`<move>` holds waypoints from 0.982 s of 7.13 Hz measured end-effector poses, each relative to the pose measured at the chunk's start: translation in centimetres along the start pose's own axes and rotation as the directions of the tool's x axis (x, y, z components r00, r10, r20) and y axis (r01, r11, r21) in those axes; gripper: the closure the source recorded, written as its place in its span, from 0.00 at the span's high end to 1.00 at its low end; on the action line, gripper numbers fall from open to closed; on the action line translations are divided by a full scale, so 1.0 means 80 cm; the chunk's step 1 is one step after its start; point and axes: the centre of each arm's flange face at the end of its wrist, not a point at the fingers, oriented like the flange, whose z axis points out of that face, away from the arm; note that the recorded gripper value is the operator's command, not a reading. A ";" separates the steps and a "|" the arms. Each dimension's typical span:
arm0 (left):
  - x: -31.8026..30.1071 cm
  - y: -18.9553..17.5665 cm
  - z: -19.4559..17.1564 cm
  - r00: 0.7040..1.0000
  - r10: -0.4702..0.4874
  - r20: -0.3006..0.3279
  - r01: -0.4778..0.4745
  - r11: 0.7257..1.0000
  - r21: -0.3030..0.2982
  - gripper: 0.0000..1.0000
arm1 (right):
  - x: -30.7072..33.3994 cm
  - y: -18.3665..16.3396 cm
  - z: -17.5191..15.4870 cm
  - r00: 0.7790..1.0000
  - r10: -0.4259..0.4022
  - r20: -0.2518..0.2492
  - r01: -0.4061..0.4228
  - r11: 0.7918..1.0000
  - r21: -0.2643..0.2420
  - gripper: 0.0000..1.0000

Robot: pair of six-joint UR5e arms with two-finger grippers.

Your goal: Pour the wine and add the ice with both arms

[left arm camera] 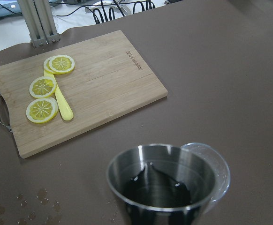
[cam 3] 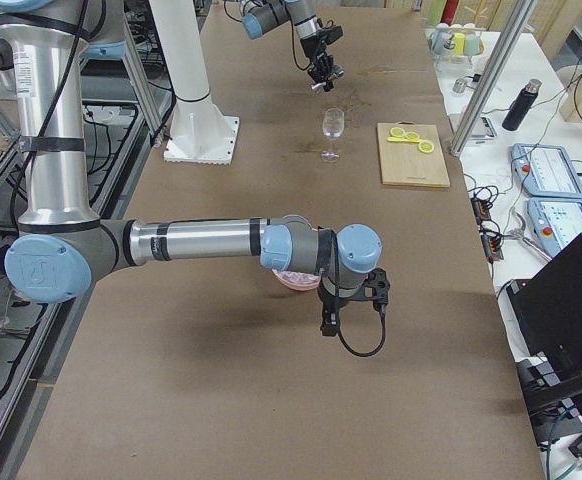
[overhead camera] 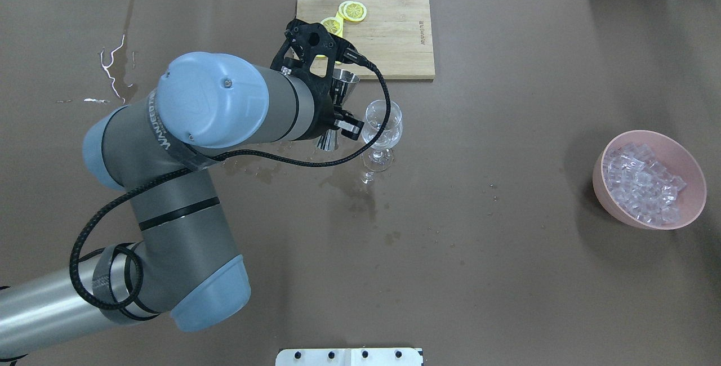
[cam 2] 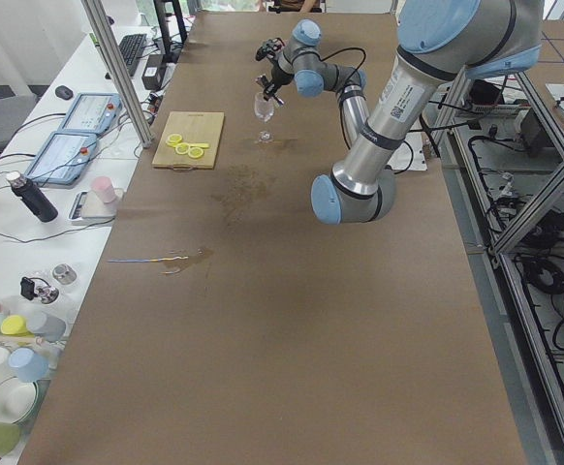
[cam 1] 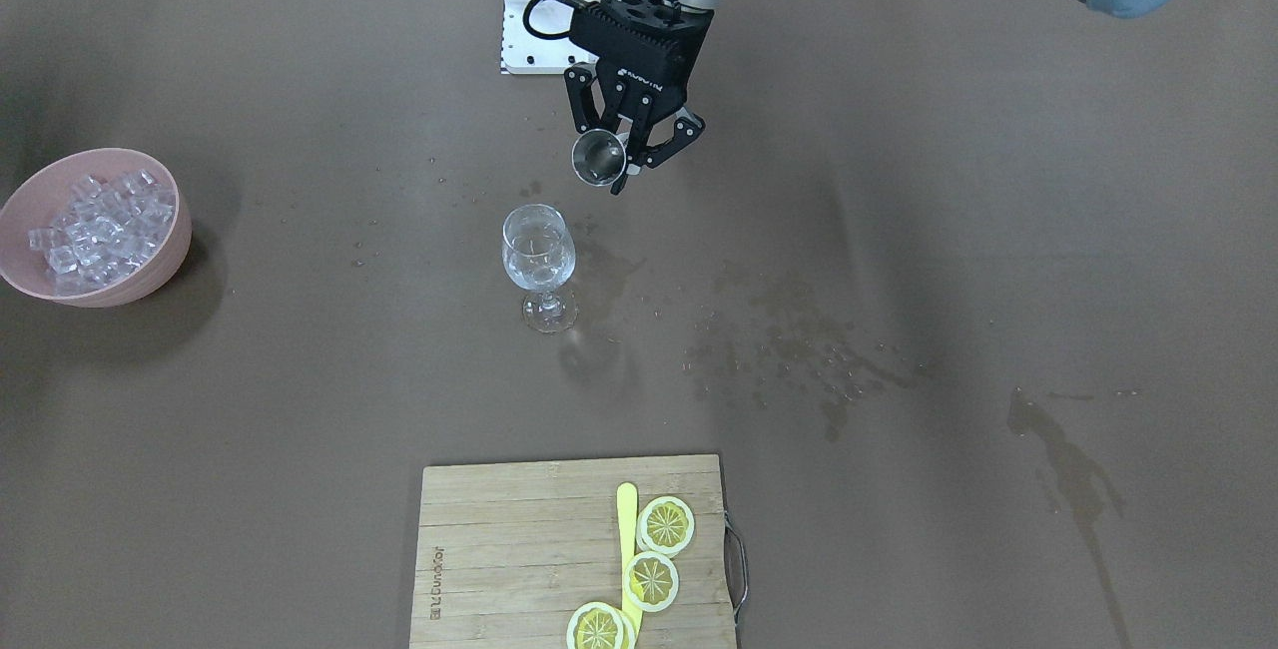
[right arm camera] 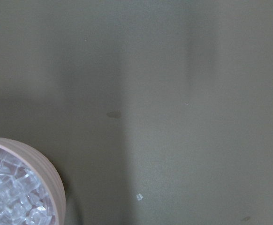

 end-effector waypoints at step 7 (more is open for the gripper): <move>0.041 -0.024 0.018 0.995 0.069 0.073 -0.050 0.971 -0.232 0.00 | -0.010 -0.006 -0.010 1.000 -0.021 -0.003 0.021 1.000 0.016 1.00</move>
